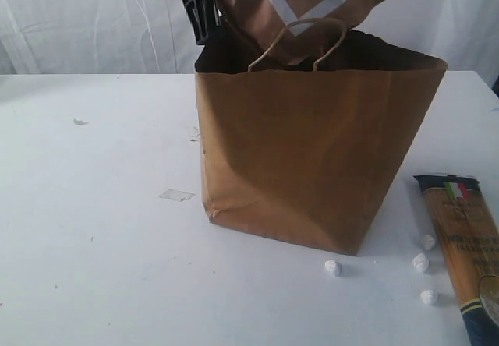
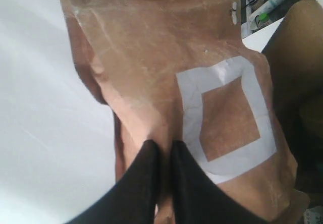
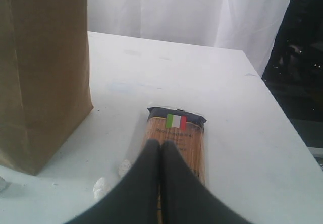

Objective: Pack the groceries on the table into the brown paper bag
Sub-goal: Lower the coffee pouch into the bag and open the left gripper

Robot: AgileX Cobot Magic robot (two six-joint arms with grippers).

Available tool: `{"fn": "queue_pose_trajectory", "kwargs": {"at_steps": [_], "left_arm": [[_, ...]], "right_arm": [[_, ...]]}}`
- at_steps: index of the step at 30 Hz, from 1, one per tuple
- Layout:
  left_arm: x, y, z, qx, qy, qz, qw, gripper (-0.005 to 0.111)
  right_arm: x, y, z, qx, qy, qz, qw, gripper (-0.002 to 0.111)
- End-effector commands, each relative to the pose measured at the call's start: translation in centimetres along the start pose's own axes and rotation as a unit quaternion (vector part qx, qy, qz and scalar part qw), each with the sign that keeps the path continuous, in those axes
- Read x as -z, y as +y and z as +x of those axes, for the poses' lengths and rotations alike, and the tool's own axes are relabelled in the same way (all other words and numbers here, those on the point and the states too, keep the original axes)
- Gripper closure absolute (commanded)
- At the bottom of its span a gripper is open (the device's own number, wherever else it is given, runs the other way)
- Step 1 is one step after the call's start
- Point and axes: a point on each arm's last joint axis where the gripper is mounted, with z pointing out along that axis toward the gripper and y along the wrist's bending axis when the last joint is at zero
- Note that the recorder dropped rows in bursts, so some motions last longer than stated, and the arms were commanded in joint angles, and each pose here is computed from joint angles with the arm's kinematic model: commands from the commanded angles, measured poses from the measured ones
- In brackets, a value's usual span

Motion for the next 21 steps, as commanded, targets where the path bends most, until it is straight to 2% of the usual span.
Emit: {"fn": "queue_pose_trajectory", "kwargs": {"at_steps": [1,8,12,21], "left_arm": [[0.1,0.4,-0.2,0.022,-0.001,-0.022,1.000,0.107],[0.1,0.4,-0.2,0.023,-0.003,-0.020,1.000,0.107],[0.1,-0.1,-0.5,0.039,-0.016,0.005,0.999,0.107],[-1.0,-0.9,0.7,0.019,0.004,0.030,0.999,0.107]], "right_arm": [[0.0,0.0,0.0,-0.002,-0.005,0.002,1.000,0.108],[0.0,0.0,0.0,-0.002,-0.005,0.002,1.000,0.108],[0.0,0.0,0.0,-0.002,-0.005,0.002,1.000,0.108],[0.0,0.0,0.0,-0.002,-0.005,0.002,1.000,0.108]]}}
